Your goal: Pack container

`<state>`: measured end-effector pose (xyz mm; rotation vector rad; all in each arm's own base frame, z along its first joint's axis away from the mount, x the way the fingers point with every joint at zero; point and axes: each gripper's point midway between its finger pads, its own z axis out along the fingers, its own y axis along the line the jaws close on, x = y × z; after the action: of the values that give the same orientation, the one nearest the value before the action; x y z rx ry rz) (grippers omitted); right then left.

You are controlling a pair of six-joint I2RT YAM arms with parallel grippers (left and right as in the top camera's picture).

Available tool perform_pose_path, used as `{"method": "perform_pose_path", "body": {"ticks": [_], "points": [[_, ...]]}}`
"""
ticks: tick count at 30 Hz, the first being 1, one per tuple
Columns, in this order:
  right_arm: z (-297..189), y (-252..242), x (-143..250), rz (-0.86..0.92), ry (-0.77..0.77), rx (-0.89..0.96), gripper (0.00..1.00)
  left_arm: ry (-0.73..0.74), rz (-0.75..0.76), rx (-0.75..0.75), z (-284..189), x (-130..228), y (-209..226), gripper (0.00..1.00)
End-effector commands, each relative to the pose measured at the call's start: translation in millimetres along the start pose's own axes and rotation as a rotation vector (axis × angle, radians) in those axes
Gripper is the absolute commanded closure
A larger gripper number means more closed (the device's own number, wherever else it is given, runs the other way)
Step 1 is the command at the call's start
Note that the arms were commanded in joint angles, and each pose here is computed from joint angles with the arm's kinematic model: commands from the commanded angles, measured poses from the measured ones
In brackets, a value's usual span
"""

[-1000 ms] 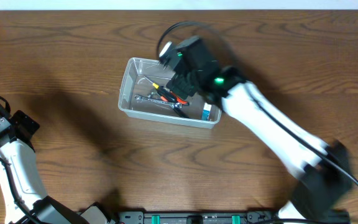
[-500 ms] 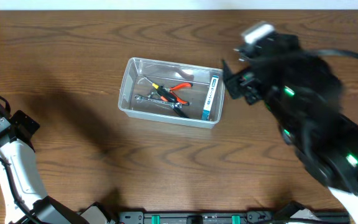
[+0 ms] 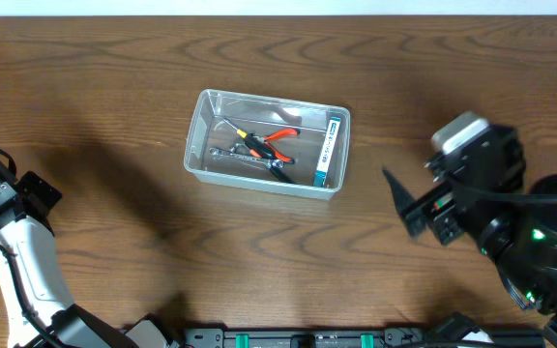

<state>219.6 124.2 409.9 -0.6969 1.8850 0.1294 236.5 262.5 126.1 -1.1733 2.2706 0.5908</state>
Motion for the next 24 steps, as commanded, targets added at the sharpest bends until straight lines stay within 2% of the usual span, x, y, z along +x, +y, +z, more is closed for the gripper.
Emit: {"method": "perform_pose_path", "body": {"ticks": [1, 6, 12, 19, 24], "points": [[-2, 8, 32, 0.000, 0.132, -0.038, 0.01, -0.026, 0.001, -0.015, -3, -13, 3, 0.02], [-5, 6, 50, -0.012, 0.203, -0.023, 0.01, -0.026, 0.001, -0.015, -3, -13, 3, 0.02], [-12, -13, 48, 0.002, 0.184, 0.067, 0.01, -0.026, 0.001, -0.015, -3, -13, 3, 0.02], [-54, -40, 33, 0.158, -0.028, 0.150, 0.01, -0.026, 0.001, -0.015, -3, -13, 3, 0.02], [-84, -42, 56, 0.210, -0.081, 0.255, 0.01, -0.026, 0.001, -0.015, -3, -13, 3, 0.02]]}}
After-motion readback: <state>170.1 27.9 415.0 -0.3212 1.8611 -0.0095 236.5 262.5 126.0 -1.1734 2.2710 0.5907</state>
